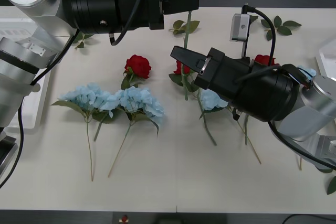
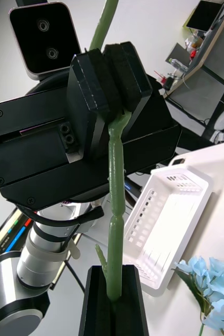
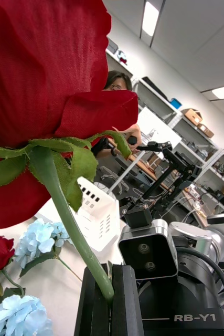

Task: Put the red flowers into the right box and the blue flowers into the left box

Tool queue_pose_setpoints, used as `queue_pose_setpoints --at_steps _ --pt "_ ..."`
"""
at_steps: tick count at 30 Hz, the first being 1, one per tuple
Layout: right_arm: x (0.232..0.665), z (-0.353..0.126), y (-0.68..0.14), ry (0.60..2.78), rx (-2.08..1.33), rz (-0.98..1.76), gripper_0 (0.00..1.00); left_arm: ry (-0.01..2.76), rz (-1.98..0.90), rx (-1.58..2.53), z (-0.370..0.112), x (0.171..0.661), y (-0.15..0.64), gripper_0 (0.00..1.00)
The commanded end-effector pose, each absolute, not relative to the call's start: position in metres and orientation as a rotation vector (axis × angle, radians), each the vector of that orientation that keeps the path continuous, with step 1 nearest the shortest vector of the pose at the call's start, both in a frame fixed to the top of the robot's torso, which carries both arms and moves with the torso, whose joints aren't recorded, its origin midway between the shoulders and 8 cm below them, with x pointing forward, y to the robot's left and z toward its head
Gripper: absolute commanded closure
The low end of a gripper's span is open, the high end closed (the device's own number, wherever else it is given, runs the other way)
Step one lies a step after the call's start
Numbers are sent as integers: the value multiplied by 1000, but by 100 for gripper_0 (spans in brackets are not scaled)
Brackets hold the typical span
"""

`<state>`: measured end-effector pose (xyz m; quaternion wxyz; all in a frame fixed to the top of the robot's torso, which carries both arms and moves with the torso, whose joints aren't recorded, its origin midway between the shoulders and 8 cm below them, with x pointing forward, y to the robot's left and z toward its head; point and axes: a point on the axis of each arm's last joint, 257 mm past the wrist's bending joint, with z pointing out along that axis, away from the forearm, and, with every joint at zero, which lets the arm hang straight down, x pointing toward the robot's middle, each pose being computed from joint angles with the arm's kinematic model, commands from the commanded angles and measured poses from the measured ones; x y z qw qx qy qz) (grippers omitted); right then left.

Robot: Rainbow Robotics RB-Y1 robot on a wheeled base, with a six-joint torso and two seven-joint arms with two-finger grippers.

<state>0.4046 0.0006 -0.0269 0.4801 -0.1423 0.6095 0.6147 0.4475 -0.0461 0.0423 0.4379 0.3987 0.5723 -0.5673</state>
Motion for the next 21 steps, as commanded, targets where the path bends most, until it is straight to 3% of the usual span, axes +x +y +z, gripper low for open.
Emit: queue_pose_setpoints --at_steps 1,2,3,4,5,21 --pt "401 -7 3 1460 -337 1539 100 1346 -1389 1036 70 439 -53 99" --pt "401 -7 2 1461 -337 1539 100 1346 -1389 1036 70 439 -53 61" --pt "401 -7 2 1463 -336 1539 100 1346 -1389 1036 70 439 -53 17" --pt "402 -8 1 1464 -336 1536 100 1346 -1389 1036 70 439 -53 4" --pt "402 -8 1 1464 -336 1536 100 1346 -1389 1036 70 439 -53 0" --pt "408 -22 -21 1540 -363 1470 100 1346 -1389 1036 70 439 -53 0"
